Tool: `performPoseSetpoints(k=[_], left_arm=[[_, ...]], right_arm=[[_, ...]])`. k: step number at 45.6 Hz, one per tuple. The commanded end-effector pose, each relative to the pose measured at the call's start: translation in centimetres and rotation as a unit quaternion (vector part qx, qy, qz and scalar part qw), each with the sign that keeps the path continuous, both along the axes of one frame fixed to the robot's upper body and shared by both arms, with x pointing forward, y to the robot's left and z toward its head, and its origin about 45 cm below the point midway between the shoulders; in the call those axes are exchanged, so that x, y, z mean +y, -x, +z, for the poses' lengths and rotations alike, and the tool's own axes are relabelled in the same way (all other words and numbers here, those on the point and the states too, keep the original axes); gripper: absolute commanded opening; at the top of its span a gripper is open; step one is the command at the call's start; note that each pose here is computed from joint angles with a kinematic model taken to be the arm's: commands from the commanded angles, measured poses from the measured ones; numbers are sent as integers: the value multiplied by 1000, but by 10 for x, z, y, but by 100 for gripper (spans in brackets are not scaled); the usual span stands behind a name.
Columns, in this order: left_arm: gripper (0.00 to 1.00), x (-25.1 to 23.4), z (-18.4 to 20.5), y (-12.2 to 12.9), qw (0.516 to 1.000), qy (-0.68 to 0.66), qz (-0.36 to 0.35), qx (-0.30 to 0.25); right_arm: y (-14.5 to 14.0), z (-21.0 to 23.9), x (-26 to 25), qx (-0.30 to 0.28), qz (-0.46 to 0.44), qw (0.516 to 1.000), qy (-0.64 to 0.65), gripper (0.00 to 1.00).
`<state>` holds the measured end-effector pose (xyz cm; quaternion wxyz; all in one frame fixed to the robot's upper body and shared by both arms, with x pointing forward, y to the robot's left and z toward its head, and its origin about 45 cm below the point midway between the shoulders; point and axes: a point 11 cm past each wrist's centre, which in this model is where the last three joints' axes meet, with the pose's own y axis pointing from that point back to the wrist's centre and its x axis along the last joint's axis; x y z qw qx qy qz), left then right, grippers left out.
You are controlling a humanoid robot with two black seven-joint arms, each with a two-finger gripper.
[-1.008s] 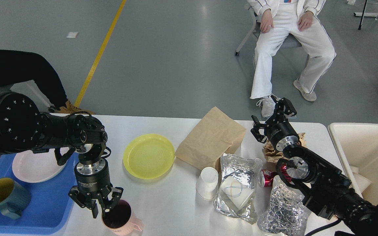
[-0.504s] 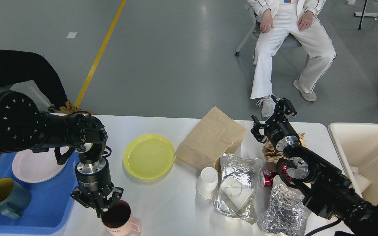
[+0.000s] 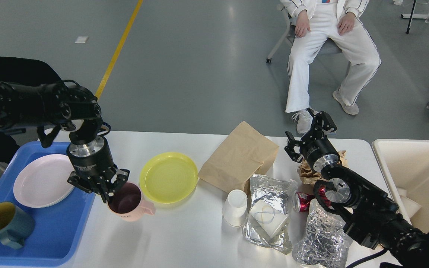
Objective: Tidy desktop
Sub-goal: 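Move the pink mug into the tray beside the green mug and release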
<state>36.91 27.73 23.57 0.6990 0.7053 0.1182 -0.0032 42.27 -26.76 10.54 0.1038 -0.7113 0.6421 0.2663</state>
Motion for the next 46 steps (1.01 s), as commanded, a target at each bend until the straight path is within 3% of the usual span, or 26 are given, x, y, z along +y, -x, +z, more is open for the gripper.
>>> performPoseSetpoints(k=[1, 16, 46], left_arm=[[0, 35, 30, -10, 998, 5, 47, -39], [0, 145, 28, 5, 980, -1, 183, -73], [0, 202, -18, 57, 966, -21, 256, -25]], right_arm=[[0, 0, 0, 0, 0, 1000, 0, 100], [0, 0, 0, 0, 0, 1000, 0, 100], [0, 0, 0, 0, 0, 1000, 0, 100]])
